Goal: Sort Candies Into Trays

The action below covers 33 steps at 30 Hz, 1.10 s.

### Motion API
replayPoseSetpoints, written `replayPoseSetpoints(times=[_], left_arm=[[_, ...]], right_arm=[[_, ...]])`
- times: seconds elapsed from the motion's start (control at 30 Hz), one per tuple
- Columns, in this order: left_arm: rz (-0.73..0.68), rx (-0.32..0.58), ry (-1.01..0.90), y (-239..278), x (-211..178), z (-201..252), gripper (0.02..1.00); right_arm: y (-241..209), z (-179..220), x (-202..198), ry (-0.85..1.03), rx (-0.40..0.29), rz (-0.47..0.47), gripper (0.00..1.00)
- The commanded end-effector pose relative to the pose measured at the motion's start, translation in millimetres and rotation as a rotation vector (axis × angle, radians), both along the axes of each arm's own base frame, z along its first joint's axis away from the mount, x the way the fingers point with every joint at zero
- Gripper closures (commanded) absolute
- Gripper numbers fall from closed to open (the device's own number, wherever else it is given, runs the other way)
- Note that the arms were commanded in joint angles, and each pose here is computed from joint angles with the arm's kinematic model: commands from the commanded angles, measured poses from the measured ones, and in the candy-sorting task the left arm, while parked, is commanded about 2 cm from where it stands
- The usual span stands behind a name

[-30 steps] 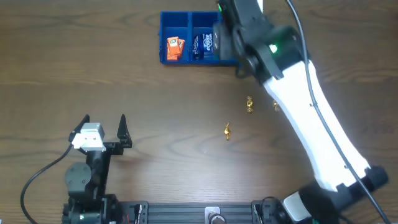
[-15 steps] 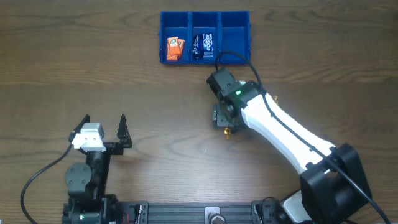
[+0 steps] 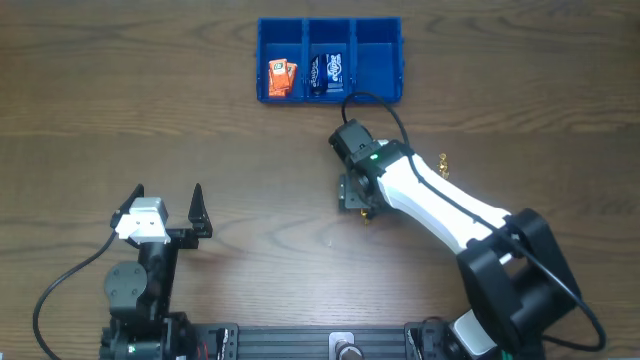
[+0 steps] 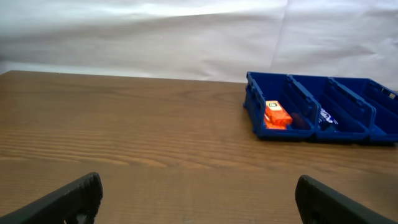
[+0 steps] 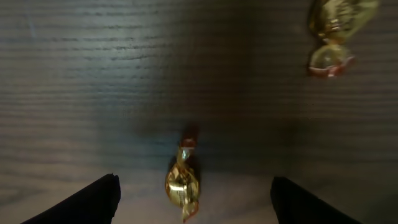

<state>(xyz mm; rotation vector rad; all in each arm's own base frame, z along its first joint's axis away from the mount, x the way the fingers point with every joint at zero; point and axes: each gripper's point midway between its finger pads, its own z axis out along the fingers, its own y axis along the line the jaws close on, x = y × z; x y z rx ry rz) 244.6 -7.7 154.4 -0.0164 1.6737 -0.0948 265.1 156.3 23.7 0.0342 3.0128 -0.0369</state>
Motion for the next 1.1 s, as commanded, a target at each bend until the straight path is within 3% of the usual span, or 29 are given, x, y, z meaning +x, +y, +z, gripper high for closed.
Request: replayPoseSetpoints(times=[0.03, 0.8, 1.1], left_arm=[[-0.024, 0.006, 0.046, -4, -1, -16, 0.020], [-0.024, 0.006, 0.046, -4, -1, -16, 0.023], [-0.024, 0.006, 0.046, -4, -1, -16, 0.020]], right_arm=[[1, -15, -11, 0.043, 0.005, 0.002, 0.200], [9, -32, -17, 0.063, 0.010, 0.028, 0.275], [10, -33, -15, 0.055, 0.015, 0.022, 0.476]])
